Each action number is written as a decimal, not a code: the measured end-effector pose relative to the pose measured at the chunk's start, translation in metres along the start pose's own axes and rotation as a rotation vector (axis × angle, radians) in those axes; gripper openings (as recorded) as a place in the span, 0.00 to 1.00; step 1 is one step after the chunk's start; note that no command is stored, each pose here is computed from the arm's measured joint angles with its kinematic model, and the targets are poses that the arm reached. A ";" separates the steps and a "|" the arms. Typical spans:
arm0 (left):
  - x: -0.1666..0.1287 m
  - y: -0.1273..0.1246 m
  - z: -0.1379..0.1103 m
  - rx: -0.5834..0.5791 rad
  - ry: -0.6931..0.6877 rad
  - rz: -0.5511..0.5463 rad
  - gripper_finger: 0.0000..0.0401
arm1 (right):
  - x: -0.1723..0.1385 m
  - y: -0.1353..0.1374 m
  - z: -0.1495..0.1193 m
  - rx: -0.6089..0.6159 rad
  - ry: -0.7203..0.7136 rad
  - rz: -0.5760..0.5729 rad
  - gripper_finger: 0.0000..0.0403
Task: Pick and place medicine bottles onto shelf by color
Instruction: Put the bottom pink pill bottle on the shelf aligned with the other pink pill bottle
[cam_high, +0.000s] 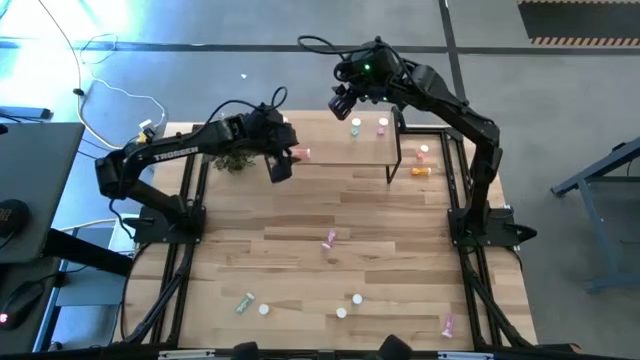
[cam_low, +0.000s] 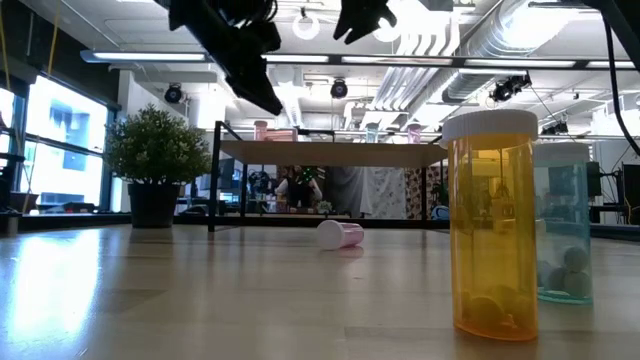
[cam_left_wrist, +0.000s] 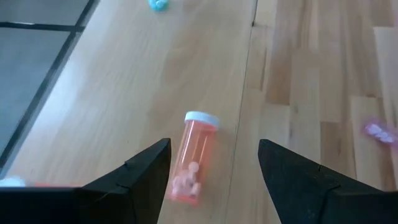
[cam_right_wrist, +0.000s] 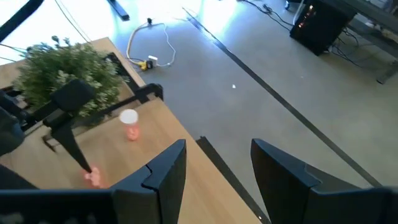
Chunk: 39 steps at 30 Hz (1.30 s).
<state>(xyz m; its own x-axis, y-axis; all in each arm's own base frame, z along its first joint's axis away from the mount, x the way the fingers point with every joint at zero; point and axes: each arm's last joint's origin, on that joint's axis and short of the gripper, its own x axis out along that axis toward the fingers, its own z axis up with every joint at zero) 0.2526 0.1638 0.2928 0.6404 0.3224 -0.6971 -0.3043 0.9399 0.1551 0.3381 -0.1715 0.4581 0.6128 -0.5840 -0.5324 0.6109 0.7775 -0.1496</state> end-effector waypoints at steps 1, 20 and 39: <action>0.001 0.002 0.000 -0.004 0.000 -0.007 0.58 | 0.001 -0.003 -0.001 0.002 0.007 -0.006 0.43; 0.034 0.007 -0.004 0.011 0.068 -0.010 0.58 | 0.004 -0.017 -0.002 0.006 0.019 -0.029 0.43; 0.043 0.007 -0.007 0.004 0.097 -0.015 0.31 | 0.004 -0.017 -0.002 0.005 0.021 -0.028 0.43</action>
<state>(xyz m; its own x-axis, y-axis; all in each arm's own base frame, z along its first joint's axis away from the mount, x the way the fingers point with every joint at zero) 0.2730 0.1830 0.2588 0.5731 0.2964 -0.7640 -0.2927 0.9448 0.1470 0.3289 -0.1870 0.4570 0.5847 -0.6009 -0.5451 0.6303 0.7595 -0.1611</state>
